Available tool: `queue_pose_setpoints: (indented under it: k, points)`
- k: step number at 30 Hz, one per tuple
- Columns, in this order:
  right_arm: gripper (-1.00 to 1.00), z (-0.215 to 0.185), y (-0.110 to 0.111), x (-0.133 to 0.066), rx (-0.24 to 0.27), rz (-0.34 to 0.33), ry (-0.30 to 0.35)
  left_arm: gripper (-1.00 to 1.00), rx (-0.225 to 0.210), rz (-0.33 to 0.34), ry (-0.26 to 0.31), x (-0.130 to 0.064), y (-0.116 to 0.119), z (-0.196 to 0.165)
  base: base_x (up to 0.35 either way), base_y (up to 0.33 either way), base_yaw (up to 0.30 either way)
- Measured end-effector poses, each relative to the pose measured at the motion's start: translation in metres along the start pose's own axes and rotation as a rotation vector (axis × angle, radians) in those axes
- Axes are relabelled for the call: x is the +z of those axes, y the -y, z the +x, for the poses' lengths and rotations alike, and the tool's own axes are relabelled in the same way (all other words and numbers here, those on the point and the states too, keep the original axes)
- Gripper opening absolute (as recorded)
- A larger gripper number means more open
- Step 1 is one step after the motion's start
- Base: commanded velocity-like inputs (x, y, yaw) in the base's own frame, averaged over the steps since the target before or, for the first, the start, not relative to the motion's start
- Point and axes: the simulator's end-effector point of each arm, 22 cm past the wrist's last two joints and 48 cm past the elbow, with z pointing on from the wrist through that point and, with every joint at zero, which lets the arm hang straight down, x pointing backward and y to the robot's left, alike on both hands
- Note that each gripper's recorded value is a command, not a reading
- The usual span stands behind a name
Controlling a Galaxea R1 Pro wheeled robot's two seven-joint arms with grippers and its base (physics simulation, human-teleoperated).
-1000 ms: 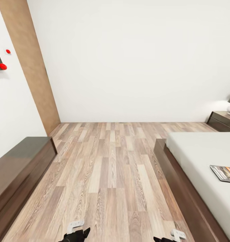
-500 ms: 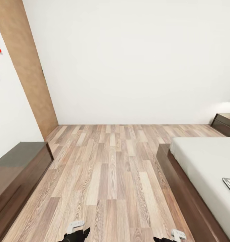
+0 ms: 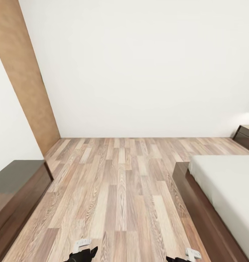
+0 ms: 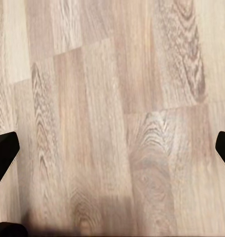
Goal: In the bedroom, move the book from the bed onto either nightstand, and place the two sandals side by side next to the bed.
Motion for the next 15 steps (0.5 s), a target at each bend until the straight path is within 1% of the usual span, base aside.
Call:
queue_pose_setpoints:
  k: [15]
  points:
    - [1.0,-0.0001,0.0001,-0.0001,0.0,0.0,0.0,1.0,0.0,0.0,0.0,0.0001,0.0002,0.0001,0.33,0.0,0.0]
